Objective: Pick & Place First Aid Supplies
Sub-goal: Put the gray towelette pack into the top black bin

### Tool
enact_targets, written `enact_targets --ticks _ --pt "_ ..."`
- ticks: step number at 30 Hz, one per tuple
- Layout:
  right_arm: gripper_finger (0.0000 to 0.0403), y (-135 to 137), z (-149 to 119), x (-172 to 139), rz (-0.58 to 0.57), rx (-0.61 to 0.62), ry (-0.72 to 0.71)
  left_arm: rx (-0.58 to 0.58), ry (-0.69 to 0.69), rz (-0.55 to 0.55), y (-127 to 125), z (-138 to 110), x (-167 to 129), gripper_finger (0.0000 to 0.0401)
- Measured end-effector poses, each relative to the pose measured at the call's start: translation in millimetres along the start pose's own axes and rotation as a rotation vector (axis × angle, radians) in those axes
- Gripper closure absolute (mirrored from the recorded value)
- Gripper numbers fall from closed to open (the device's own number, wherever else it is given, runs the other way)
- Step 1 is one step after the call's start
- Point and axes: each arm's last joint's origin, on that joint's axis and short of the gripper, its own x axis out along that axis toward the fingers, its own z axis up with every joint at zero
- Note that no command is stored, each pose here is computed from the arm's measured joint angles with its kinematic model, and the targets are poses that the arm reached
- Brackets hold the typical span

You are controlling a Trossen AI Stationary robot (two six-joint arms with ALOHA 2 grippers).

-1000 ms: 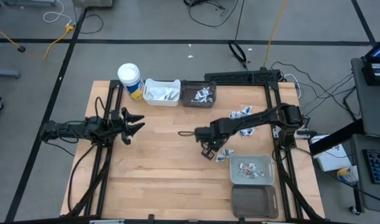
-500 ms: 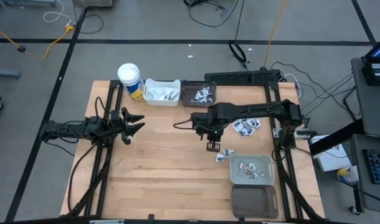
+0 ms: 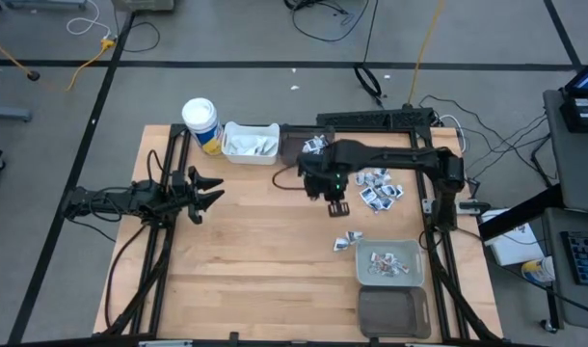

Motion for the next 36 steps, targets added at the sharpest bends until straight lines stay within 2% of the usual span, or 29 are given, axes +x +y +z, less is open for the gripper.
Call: enact_targets --ticks 6,17,23,31,36 --pt "0.0395 -45 3 1 -0.078 -0.057 0.013 0.000 0.000 0.000 0 0 0 0.0205" --pt "0.0394 -126 14 5 -0.108 -0.087 0.005 0.000 0.000 0.000 0 0 0 0.0205" --pt "0.0394 -165 16 12 -0.176 -0.088 0.010 0.000 0.000 0.000 0 0 0 0.0205" --pt "0.0394 -189 8 19 -0.209 -0.086 0.018 0.000 0.000 0.000 0 0 0 0.0205" --pt "0.0394 -199 12 29 -0.255 -0.078 -0.039 0.000 0.000 0.000 0 0 0 0.0205"
